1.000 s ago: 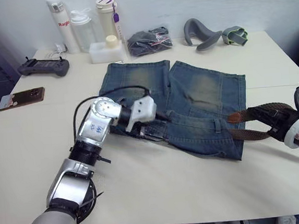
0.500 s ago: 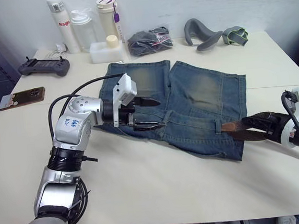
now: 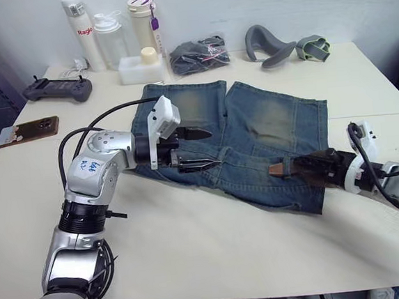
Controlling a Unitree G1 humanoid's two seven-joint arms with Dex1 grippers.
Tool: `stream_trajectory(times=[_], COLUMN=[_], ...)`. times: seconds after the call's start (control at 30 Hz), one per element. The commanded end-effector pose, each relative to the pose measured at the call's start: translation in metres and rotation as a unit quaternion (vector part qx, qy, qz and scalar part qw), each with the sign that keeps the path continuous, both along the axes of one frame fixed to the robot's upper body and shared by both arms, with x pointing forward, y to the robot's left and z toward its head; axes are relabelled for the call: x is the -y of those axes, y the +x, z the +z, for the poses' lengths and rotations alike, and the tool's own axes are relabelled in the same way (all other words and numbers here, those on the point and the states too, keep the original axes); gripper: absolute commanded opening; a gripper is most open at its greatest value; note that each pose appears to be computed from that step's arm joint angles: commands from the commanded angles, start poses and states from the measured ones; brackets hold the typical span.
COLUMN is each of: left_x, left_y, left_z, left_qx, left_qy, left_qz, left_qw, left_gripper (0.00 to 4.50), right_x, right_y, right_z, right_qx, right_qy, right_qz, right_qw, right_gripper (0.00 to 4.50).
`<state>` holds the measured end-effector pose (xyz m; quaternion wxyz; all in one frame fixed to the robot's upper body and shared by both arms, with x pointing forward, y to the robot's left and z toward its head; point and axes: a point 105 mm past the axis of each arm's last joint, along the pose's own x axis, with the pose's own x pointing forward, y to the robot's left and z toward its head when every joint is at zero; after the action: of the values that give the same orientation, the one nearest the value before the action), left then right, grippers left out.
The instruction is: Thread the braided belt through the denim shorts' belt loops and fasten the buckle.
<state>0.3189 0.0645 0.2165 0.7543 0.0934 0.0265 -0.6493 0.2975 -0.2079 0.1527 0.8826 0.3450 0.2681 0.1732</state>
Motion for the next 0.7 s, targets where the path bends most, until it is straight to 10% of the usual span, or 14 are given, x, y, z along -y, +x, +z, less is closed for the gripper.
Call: stream_trajectory(times=[0.03,0.13,0.47,0.7], left_x=[0.002,0.006,0.023,0.026], left_y=[-0.007,-0.008,-0.008,-0.004], left_z=[0.011,0.008,0.006,0.005], left_qx=[0.025,0.026,0.032,0.038], left_qy=[-0.004,0.003,0.009,0.014], left_qz=[-0.011,-0.017,-0.057,-0.072], left_qw=[1.0,1.0,0.998,0.997], left_gripper=[4.38,4.38,4.5,4.5], right_x=[-0.017,-0.024,-0.01,-0.004], right_y=[0.002,0.003,-0.021,-0.055], right_z=[0.006,0.002,0.01,0.011], right_qx=[0.026,0.033,0.063,0.043], right_qy=[0.009,0.018,0.028,-0.012], right_qz=[0.01,0.003,-0.016,0.04], right_qw=[1.0,0.999,0.997,0.998], right_gripper=[0.0,0.0,4.46,4.49])
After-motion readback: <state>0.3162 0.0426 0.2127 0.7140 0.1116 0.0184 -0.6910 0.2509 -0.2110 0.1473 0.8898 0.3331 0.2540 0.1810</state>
